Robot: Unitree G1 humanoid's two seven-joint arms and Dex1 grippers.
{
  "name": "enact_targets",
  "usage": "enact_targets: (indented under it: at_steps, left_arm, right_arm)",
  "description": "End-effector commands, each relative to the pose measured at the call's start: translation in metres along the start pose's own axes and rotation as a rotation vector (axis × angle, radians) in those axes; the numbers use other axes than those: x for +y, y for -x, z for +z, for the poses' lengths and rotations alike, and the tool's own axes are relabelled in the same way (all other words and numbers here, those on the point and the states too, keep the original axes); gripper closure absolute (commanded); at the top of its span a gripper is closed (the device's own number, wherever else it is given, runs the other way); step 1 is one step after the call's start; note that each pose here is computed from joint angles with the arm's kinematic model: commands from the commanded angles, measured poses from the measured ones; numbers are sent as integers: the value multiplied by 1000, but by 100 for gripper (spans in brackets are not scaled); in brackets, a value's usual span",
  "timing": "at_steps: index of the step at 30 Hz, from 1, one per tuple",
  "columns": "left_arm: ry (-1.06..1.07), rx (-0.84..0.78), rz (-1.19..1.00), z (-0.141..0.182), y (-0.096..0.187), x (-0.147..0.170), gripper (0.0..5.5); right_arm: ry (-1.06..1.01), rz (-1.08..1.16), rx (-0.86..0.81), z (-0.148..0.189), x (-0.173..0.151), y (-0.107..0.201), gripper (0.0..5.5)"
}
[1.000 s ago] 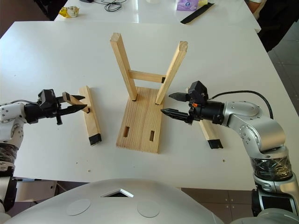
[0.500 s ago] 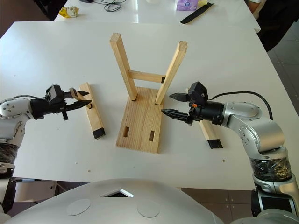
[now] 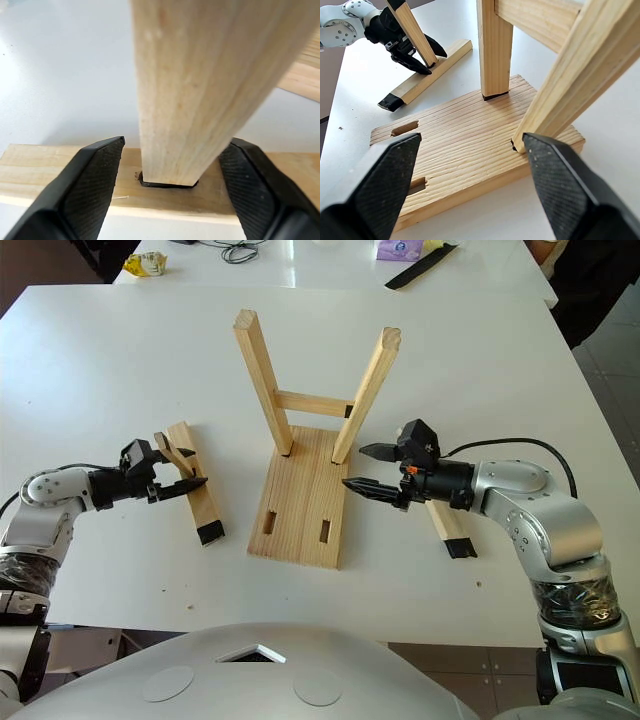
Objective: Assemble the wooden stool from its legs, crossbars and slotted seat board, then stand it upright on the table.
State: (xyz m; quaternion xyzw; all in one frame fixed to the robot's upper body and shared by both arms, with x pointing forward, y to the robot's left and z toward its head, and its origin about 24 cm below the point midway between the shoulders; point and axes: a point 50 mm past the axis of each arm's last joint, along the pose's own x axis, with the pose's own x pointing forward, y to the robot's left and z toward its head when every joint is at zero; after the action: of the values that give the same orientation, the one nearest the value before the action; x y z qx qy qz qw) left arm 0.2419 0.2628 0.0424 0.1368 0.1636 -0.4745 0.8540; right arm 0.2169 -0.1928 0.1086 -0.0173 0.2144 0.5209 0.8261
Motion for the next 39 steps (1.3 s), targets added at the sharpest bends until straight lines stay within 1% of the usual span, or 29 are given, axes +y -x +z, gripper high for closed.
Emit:
enact_targets:
  at_steps: [1,6,11,17,21,25,28,34,39]
  left_arm:
    - [31,59,-10,-14,4,-5,159]
    - [16,44,-4,-7,13,2,159]
    - [-12,-15,18,9,20,9,159]
    - [-35,-66,66,23,22,15,159]
    - [-59,-98,54,32,25,10,159]
    - [-40,-86,-66,40,30,-7,159]
    - [-23,-95,-114,47,30,-13,159]
    - [-32,-164,-44,68,32,2,159]
    - [-59,-178,-47,76,33,3,159]
  right_arm:
    - [20,-12,8,2,-3,1,177]
    - [22,-23,3,1,-2,1,177]
    - [30,-35,-6,0,-3,1,177]
    - [35,-45,-14,0,-4,1,177]
    - [49,-40,-12,2,-6,1,177]
    - [54,-43,-13,3,-8,1,177]
    - [59,-42,-16,3,-8,0,177]
    - [66,-52,-30,6,-10,-1,177]
    - [70,-54,-36,5,-10,-2,177]
